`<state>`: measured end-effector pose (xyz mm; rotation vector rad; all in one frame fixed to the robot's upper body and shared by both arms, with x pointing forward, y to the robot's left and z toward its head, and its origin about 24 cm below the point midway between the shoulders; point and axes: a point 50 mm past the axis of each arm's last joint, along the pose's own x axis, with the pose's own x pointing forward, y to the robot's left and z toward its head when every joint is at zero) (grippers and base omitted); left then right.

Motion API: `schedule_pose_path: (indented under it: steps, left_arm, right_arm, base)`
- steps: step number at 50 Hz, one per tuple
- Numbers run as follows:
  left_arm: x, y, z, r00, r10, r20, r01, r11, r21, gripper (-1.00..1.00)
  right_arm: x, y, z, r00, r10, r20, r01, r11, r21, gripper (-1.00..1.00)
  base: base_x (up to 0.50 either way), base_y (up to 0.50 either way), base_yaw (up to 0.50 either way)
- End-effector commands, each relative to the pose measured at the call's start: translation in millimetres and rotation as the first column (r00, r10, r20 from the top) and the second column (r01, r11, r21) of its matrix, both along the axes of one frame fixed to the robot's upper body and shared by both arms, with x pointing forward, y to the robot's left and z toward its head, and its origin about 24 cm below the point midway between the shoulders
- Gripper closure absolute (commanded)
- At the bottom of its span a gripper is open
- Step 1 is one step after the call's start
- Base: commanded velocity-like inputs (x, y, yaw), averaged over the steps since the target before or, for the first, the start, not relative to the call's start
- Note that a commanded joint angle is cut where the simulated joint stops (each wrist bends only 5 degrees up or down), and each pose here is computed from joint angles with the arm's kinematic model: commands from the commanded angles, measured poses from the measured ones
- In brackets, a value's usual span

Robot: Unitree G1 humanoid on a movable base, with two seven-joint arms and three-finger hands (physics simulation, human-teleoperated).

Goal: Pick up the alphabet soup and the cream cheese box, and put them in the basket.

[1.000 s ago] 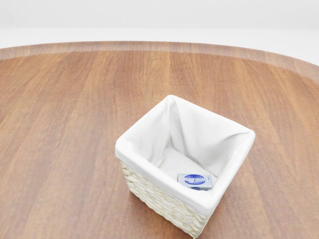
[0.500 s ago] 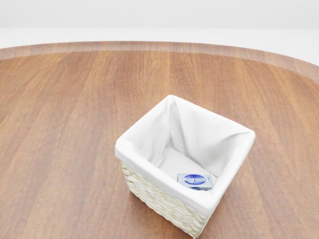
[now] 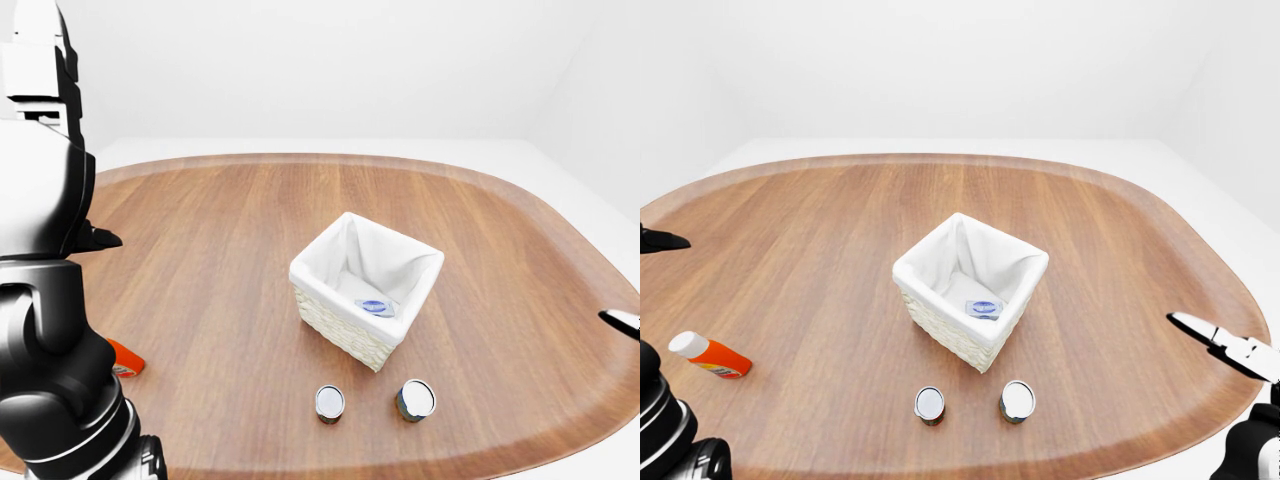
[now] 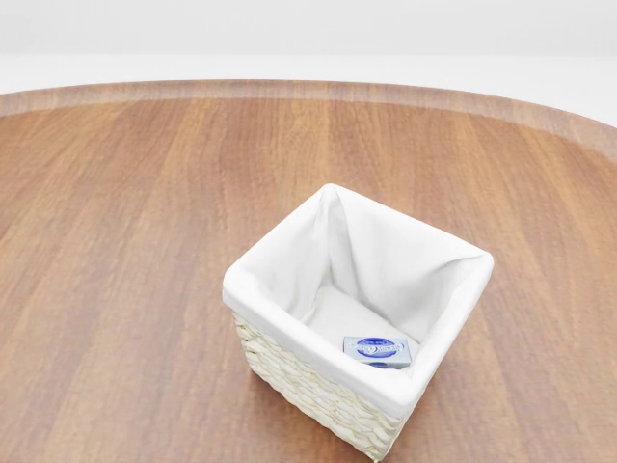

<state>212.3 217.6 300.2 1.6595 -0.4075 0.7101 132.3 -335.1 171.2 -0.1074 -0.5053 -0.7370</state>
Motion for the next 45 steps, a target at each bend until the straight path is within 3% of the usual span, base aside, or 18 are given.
schedule_pose_path:
  steps: [1, 14, 18, 24, 45]
  left_arm:
    - [0.1, 0.2, -0.2, 1.0, -0.002, 0.002, 0.002, 1.0, -0.001, -1.0]
    - [0.5, 0.6, -1.5, 1.0, -0.005, 0.005, 0.005, 1.0, -0.002, -1.0]
    - [0.9, 0.9, -1.8, 1.0, -0.003, 0.004, 0.003, 1.0, -0.002, -1.0]
    - [0.6, 1.1, -1.4, 1.0, 0.002, 0.003, -0.002, 1.0, 0.0, -1.0]
    - [-1.7, -0.4, -0.9, 1.0, -0.011, 0.011, 0.011, 1.0, -0.001, -1.0]
  right_arm:
    - [7.4, 4.8, -3.3, 0.999, -0.009, -0.038, 0.008, 1.0, -0.02, -1.0]
    - [14.0, 5.0, -13.2, 0.989, -0.078, -0.124, 0.071, 0.996, -0.053, -1.0]
    - [12.1, 3.4, -11.9, 0.998, 0.05, -0.045, -0.048, 0.998, 0.026, -1.0]
    - [12.9, 2.1, -14.9, 0.997, 0.017, -0.073, -0.016, 1.0, 0.023, -1.0]
    - [13.0, 3.4, -14.6, 0.997, 0.024, -0.076, -0.023, 1.0, 0.016, -1.0]
  base:
    - [0.0, 0.0, 0.0]
    - [0.0, 0.0, 0.0]
    - [0.0, 0.0, 0.0]
    - [0.0, 0.0, 0.0]
    - [0.0, 0.0, 0.0]
